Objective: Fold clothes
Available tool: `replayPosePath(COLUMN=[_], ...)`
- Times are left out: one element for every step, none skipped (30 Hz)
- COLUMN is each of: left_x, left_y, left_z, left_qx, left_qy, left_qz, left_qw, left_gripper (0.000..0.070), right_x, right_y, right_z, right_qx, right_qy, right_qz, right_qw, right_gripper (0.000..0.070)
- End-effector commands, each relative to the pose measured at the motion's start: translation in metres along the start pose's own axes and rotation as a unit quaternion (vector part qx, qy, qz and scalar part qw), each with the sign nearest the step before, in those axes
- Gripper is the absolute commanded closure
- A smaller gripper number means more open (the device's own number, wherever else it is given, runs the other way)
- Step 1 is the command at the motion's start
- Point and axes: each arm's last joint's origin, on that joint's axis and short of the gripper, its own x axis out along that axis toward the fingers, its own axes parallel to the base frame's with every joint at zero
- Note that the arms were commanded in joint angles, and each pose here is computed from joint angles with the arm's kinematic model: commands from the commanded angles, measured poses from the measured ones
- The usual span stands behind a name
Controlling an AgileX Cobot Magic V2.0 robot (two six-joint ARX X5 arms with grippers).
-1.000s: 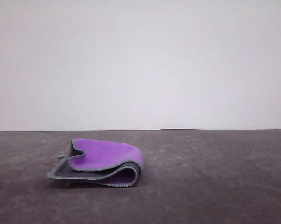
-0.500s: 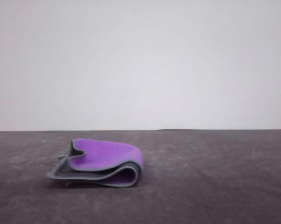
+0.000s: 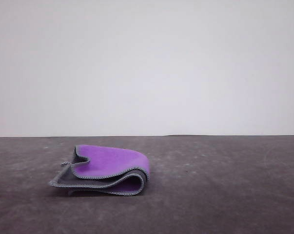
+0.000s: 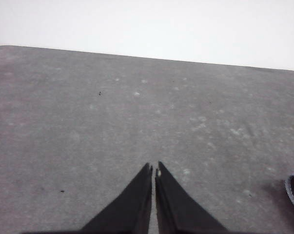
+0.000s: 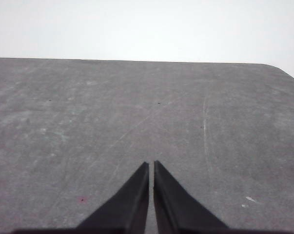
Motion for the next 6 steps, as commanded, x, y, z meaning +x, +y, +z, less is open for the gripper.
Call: replayPosePath(left_x=[0.0019, 0.0019, 0.0019, 0.0019, 0.0018, 0.0019], left_y=[0.0006, 0.0006, 0.0006, 0.0006, 0.0006, 0.0006], left_z=[-0.0056, -0.0056, -0.0056, -0.0056, -0.0056, -0.0056], left_qx=[0.004, 0.004, 0.004, 0.004, 0.004, 0.004], left_qy=[0.005, 0.005, 0.005, 0.005, 0.005, 0.005], left_qz=[0.002, 0.002, 0.002, 0.002, 0.002, 0.002], left_qw=[1.000, 1.000, 1.000, 1.000, 1.000, 1.000], left_gripper=[0.0700, 0.0700, 0.0700, 0.0700, 0.0700, 0.0700], right_x=[0.0003, 0.0003, 0.0003, 0.0003, 0.0003, 0.0003], right_y=[-0.0002, -0.0002, -0.0002, -0.0002, -0.0002, -0.0002], right_z=[-0.0001, -0.0001, -0.0001, -0.0001, -0.0001, -0.0001], right_qx=[-0.004, -0.004, -0.004, -0.004, -0.004, -0.004], right_qy=[-0.003, -0.003, -0.003, -0.003, -0.003, -0.003], right_qz=[-0.002, -0.002, -0.002, -0.002, -0.002, -0.002], right_qw=[1.000, 1.000, 1.000, 1.000, 1.000, 1.000], right_gripper=[0.0685, 0.0685, 0.0685, 0.0685, 0.0685, 0.0685])
